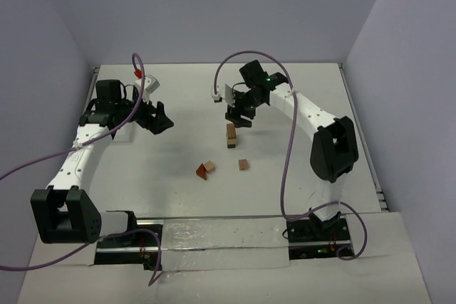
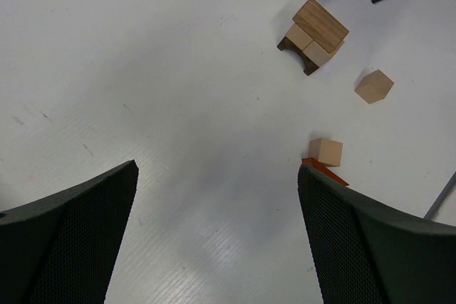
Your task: Build the wood block tower
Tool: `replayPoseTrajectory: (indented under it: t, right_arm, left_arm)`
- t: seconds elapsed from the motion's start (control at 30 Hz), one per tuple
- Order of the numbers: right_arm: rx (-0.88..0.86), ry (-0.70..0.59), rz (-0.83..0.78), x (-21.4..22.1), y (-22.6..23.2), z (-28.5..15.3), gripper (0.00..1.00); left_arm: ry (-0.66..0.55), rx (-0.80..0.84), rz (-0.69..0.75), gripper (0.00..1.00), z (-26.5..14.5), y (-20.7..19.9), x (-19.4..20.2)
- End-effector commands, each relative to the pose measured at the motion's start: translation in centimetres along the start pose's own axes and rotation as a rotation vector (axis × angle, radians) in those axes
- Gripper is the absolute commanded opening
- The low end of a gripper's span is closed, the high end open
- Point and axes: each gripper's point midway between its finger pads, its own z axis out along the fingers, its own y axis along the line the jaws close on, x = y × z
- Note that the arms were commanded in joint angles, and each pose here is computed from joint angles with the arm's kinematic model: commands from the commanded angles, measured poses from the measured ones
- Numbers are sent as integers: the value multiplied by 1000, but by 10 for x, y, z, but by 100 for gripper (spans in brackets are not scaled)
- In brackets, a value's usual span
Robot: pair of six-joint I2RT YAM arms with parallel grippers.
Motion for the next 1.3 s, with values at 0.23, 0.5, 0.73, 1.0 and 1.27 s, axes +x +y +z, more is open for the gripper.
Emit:
replayPoseTrajectory:
  t: [0.23,0.5,0.73,1.0,1.27]
  right_arm:
    - [56,-71,145,-13,-62,4,46]
    - [40,-50,114,-4,-74,26,44]
    - [14,-7,68,12,-79,47,44]
    - [-16,9,64,21,-76,59,51]
    - [-32,21,62,26,-71,62,64]
  left_arm:
    - [-59,35,35,99,2,-2,-12]
    - [-68,46,31,98,3,-4,-15]
    - [-65,55,23,98,4,-5,-13]
    - [-59,58,22,98,6,-5,-11]
    - [-54,63,13,98,8,-4,-10]
